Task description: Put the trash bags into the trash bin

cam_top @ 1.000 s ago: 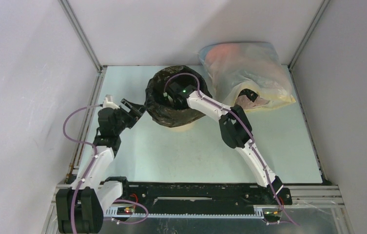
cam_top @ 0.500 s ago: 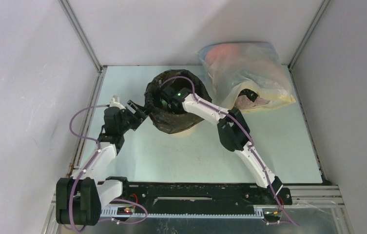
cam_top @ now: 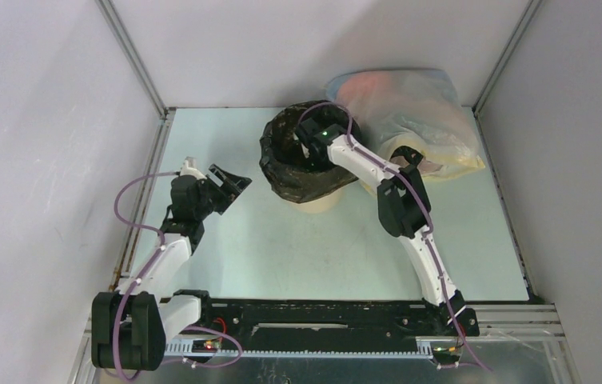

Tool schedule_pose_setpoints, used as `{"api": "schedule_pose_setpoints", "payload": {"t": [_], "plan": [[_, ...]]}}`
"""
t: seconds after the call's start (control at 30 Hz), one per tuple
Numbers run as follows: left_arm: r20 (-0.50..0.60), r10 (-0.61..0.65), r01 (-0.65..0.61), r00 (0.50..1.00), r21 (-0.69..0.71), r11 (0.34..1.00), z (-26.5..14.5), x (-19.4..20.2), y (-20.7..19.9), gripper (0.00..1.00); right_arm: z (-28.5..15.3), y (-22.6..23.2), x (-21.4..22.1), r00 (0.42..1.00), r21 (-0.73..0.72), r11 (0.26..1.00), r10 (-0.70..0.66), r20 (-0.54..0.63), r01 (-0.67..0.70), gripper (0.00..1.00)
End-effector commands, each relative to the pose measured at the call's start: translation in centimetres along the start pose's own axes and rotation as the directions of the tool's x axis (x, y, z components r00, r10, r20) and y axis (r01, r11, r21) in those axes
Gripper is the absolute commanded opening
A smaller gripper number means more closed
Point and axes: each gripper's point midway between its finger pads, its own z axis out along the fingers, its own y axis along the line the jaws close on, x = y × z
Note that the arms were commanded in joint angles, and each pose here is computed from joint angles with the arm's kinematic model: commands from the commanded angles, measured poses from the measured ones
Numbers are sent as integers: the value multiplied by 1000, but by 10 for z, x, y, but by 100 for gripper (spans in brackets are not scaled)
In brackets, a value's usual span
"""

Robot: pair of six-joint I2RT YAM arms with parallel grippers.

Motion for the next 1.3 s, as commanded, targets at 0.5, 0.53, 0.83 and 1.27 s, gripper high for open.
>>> {"api": "schedule_pose_setpoints", "payload": {"t": [0.5,0.53,0.83,1.27], "plan": [[65,61,-67,996,86,994,-23,-18,-36,83,-130,44,-35,960,-91,992,-57,272,84,0],[67,63,-69,996,86,994,-24,-18,-37,83,-138,39,-37,956,-82,994,-48,288,75,1],[150,132,-143,980,62,988,-43,-29,-40,84,-252,10,-49,849,-28,999,-9,528,28,23],[225,213,-232,951,62,971,-69,-24,-33,100,-301,-78,48,493,-31,968,156,856,-251,100]]}}
